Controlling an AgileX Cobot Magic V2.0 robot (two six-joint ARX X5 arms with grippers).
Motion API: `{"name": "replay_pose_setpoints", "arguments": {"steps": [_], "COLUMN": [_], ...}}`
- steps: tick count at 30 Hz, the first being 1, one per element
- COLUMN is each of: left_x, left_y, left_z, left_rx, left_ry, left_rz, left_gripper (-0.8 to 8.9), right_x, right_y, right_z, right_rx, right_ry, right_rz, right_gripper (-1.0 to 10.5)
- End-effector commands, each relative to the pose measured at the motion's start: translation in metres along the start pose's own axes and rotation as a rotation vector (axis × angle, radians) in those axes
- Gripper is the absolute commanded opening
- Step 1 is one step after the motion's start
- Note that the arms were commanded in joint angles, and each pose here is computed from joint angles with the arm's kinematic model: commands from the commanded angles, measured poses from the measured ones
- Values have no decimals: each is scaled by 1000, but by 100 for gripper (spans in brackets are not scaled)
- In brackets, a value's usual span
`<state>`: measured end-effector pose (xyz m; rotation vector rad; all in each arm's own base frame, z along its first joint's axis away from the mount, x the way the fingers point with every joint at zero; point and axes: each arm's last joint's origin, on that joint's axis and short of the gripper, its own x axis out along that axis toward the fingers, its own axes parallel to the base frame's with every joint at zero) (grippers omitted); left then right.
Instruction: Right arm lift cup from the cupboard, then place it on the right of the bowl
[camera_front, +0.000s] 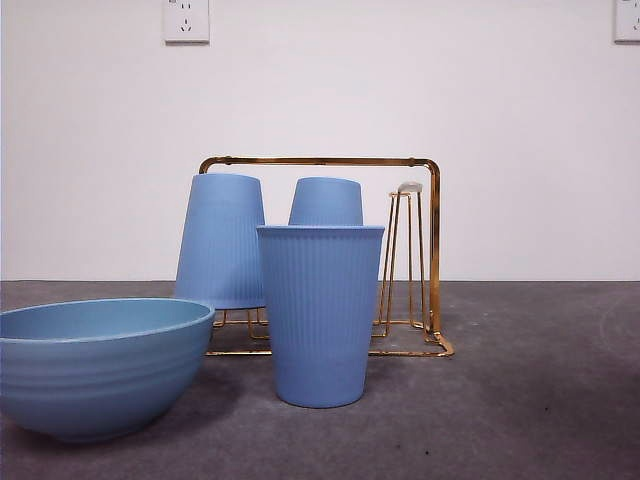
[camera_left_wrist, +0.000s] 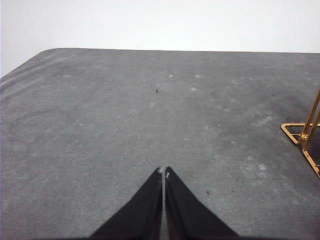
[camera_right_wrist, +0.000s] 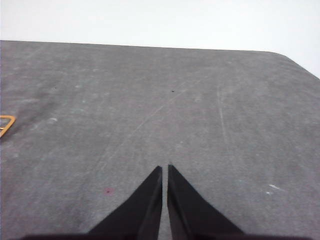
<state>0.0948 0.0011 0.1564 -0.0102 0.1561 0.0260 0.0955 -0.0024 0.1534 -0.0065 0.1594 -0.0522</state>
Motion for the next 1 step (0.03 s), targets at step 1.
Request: {"name": "replay_pose_setpoints", "arguments": {"steps": [1], "left_x": [2], "left_y": [0], "left_z": [-7], "left_rx": [2], "left_ry": [23], "left_rz": [-3], "left_gripper": [7], "right_x": [1], "right_y": [0], "right_z": [-3], "right_rx": [-15], "right_ry": [3], "right_rz": [7], "right_gripper": [16]}}
